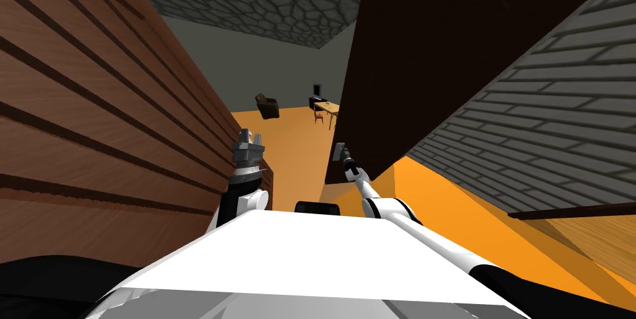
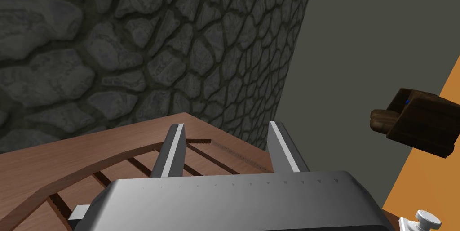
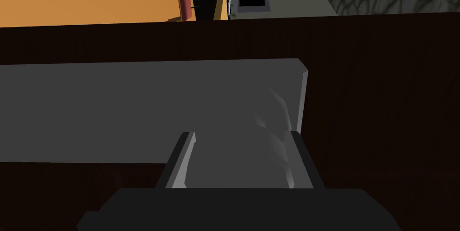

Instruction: Push the door open

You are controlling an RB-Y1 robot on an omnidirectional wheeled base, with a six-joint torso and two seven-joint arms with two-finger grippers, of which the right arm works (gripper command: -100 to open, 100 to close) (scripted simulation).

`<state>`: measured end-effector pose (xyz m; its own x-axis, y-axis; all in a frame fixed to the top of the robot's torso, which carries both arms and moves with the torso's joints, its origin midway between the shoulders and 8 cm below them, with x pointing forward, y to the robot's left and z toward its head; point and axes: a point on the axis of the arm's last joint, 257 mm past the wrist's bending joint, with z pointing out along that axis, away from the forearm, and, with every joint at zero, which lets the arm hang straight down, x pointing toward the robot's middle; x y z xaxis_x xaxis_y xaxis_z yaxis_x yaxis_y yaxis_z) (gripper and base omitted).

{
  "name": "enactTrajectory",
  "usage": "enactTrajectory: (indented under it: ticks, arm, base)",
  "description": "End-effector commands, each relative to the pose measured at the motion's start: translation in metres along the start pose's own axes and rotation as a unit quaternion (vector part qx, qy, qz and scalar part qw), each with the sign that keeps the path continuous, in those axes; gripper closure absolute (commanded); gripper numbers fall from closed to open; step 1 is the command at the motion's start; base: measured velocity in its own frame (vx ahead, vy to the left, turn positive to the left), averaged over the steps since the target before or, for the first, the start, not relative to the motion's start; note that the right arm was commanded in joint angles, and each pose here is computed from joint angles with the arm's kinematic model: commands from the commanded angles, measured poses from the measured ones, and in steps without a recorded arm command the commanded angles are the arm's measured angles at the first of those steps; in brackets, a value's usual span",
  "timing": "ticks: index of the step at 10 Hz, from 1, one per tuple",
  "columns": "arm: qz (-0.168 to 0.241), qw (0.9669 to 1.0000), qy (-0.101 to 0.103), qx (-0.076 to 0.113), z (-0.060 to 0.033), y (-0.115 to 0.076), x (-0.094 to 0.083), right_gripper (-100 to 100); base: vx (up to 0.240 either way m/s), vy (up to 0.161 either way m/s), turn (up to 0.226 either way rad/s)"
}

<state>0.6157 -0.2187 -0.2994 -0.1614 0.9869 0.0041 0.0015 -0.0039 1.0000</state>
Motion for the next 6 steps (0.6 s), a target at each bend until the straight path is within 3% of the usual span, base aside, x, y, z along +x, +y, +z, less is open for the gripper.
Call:
enactTrajectory:
  ticks: [1, 6]
  arm:
    - [-0.002, 0.9998, -0.02, -0.004, 0.0008, 0.005, -0.02, 100]
    - [-0.002, 0.9987, -0.051, -0.002, -0.0045, 0.004, -0.049, 100]
  base:
    - [0.142, 0.125, -0.047]
    - [0.148, 0.145, -0.069]
